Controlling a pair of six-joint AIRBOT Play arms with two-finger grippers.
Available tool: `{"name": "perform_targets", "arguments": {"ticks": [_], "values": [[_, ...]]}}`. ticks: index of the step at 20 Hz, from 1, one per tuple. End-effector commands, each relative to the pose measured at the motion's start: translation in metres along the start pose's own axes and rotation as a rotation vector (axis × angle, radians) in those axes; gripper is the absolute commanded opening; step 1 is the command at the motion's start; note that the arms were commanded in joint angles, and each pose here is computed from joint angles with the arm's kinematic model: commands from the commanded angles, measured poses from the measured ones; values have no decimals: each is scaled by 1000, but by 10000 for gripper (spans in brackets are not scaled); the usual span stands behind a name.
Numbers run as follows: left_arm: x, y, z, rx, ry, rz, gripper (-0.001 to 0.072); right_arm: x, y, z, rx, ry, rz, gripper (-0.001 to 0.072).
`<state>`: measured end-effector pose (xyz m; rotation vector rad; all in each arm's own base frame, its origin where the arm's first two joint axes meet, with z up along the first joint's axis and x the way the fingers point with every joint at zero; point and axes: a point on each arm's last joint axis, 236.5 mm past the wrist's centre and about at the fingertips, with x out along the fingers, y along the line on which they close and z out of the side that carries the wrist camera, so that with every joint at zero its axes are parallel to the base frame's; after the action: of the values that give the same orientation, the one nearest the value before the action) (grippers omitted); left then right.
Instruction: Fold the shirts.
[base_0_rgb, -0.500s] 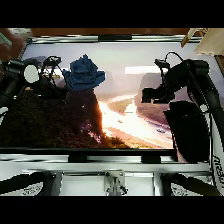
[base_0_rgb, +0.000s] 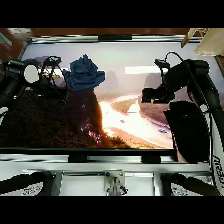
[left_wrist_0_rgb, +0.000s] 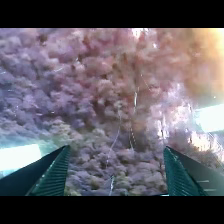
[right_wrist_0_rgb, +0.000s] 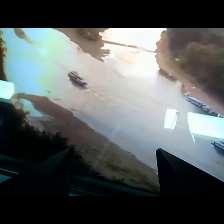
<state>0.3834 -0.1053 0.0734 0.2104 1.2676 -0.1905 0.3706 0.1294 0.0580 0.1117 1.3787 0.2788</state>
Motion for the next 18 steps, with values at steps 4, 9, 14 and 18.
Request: {"name": "perform_targets", "arguments": {"ticks": [4, 9, 14, 18], "values": [[0, 0, 0, 1, 0, 0, 676, 0, 0, 0, 0, -1, 1, 627], [0, 0, 0, 1, 0, 0, 676, 0, 0, 0, -1, -1, 1, 627], [0, 0, 0, 1, 0, 0, 676, 0, 1, 1, 0, -6, 1, 627], [0, 0, 0, 1, 0, 0, 676, -1, 2, 14, 0, -58, 6, 627]]}}
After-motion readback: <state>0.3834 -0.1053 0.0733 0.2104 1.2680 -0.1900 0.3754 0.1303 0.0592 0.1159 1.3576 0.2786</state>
